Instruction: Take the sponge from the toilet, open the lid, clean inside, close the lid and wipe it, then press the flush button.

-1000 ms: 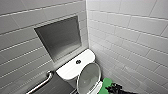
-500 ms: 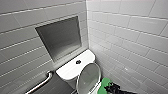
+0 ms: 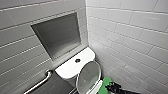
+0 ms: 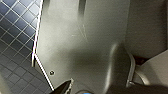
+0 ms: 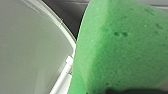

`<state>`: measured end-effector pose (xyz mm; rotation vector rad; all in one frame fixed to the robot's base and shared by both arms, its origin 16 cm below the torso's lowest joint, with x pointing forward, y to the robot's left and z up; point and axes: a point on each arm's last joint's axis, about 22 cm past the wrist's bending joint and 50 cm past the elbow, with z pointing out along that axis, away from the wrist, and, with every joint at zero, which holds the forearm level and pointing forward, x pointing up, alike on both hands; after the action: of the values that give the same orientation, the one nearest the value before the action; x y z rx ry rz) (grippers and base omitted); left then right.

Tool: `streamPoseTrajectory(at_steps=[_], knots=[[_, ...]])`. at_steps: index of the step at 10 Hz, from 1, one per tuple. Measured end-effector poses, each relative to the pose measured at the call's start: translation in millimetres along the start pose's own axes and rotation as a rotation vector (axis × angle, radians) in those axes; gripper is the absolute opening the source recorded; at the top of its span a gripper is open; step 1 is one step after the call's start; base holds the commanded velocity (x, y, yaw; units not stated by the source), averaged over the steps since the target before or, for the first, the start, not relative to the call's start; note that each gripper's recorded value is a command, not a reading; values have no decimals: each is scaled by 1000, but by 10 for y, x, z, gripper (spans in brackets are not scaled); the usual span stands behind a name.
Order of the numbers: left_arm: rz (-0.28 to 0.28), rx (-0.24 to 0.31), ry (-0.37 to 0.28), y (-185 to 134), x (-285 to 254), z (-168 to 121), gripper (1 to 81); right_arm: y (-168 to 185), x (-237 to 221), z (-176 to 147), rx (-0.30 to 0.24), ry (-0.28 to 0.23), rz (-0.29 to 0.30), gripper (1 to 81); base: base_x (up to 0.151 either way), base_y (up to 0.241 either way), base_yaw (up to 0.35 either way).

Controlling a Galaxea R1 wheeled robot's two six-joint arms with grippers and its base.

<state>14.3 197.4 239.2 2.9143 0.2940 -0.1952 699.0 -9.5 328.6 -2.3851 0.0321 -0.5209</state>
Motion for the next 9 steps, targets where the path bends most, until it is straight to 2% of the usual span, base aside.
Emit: streamPoseTrajectory(at_steps=[2, 5, 7, 9], knots=[[-1, 3, -4, -13, 8, -3, 811, -62, 7, 68, 11, -4, 2, 10, 0, 0, 0], [-1, 3, -4, -14, 4, -3, 811, -278, 192, 180, 28, 26, -10, 10, 0, 0, 0], [-2, 3, -4, -17, 2, -4, 811, -174, 175, 245, -13, 40, 17, 10, 0, 0, 0], [-4, 4, -10, -19, -47, -9, 811, 51, 123, 262, -70, 78, 70, 10, 0, 0, 0]])
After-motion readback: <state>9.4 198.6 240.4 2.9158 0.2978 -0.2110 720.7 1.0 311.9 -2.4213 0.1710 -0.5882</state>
